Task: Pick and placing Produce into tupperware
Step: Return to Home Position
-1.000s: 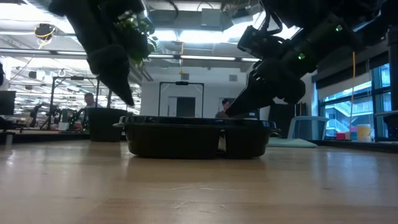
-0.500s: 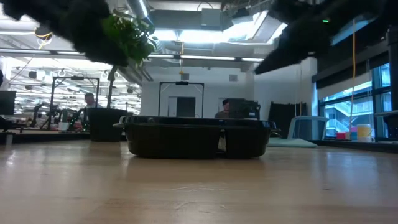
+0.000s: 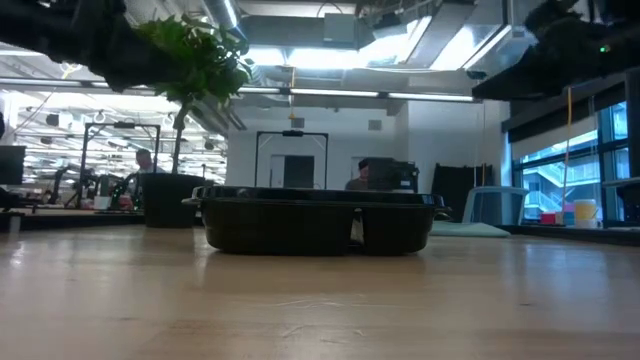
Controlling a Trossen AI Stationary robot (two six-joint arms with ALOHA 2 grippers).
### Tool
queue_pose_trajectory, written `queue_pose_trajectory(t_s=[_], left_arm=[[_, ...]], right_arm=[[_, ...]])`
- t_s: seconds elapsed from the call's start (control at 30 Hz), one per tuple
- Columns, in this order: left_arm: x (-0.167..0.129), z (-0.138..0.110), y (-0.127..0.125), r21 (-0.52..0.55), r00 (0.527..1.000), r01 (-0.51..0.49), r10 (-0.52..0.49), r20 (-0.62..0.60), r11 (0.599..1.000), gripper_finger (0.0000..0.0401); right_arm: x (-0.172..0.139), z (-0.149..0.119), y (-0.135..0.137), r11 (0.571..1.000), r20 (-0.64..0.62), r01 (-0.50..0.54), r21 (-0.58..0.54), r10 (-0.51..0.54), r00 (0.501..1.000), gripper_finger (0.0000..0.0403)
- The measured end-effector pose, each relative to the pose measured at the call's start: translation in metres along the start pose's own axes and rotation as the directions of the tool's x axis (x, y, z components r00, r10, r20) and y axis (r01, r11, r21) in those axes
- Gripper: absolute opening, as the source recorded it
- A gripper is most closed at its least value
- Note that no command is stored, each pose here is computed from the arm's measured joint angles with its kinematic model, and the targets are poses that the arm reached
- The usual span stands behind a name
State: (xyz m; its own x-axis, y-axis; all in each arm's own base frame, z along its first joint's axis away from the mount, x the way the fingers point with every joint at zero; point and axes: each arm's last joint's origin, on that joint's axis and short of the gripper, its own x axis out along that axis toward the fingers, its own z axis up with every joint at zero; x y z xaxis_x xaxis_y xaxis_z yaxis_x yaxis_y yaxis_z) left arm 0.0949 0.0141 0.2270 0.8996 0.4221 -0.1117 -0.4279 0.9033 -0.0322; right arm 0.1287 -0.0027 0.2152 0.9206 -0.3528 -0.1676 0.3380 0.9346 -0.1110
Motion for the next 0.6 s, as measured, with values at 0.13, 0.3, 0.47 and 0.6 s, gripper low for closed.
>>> queue_pose_trajectory(t_s=[0.13,0.3,0.47,0.6], left_arm=[[-0.007,-0.006,0.007,-0.005,0.999,-0.035,0.035,0.008,0.999,0.0215],[-0.014,-0.014,0.013,-0.021,0.997,-0.058,0.059,0.056,0.998,0.0215],[-0.014,-0.024,0.014,-0.023,0.997,-0.075,0.075,0.008,0.997,0.0215],[-0.012,-0.027,0.015,-0.026,0.996,-0.086,0.086,-0.002,0.996,0.0215]], right_arm=[[-0.015,0.0,-0.008,1.0,0.055,0.004,-0.003,-0.004,0.998,0.0059],[-0.033,-0.002,-0.016,1.0,0.095,0.006,0.027,-0.008,0.995,0.0059],[-0.048,-0.007,-0.023,0.998,0.119,0.004,0.057,-0.011,0.993,0.0059],[-0.05,-0.008,-0.024,0.998,0.115,0.004,0.06,-0.01,0.993,0.0059]])
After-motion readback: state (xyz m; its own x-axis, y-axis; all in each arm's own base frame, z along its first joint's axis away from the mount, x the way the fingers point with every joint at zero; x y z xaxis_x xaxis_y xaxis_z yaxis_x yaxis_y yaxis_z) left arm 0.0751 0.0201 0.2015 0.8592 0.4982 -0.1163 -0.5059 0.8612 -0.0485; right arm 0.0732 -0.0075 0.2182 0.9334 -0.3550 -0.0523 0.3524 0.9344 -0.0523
